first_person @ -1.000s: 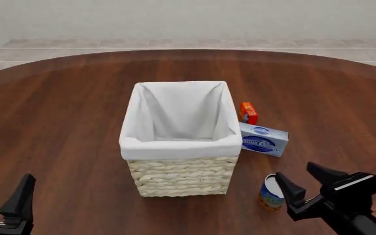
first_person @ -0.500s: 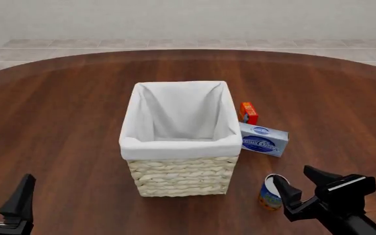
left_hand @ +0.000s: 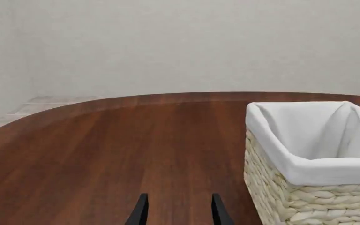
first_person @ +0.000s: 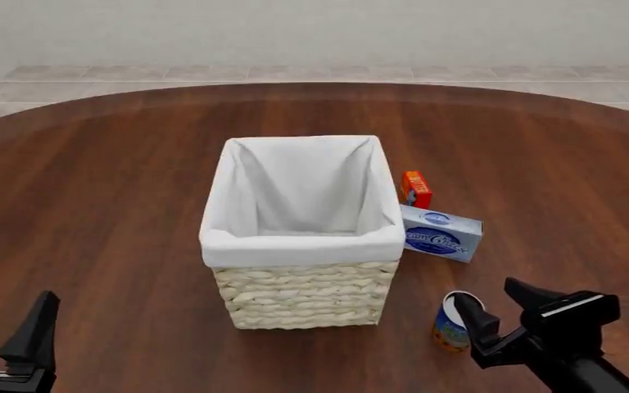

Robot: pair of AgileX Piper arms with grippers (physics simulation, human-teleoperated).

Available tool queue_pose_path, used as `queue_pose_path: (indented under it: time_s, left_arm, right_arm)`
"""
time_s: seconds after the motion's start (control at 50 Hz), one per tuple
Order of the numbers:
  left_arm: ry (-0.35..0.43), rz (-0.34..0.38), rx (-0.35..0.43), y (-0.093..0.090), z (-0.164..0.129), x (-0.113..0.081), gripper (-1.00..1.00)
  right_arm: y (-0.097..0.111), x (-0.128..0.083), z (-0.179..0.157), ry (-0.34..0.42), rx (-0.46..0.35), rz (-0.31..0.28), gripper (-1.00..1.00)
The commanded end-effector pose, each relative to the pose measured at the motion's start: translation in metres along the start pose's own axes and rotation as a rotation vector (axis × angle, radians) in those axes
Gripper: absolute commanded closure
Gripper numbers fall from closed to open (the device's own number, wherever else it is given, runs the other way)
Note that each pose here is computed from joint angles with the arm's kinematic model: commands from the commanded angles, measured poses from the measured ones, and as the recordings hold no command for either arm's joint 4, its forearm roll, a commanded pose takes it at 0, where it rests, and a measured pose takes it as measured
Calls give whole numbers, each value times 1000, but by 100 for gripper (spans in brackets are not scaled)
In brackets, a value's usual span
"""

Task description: Pick up the alphabet soup and put it in the basket.

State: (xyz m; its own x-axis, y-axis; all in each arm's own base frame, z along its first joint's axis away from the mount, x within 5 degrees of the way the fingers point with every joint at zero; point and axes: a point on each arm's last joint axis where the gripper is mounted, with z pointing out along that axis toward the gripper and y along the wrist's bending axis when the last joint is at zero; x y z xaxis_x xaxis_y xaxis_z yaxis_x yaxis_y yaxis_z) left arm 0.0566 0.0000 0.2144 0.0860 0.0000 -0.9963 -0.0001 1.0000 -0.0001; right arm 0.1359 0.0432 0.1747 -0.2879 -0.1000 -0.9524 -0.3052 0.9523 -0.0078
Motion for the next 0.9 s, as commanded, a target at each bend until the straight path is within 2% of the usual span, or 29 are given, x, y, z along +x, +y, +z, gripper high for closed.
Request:
queue_pose_path:
  time_s: [0.02, 0.9]
  left_arm:
    - [0, 0, 0, 0, 0, 0, -100]
    - [0, 0, 0, 0, 0, 0, -100]
  right_arm:
    - [0, 5, 3, 10, 1, 3, -100]
    - [2, 19, 17, 43, -9, 16, -100]
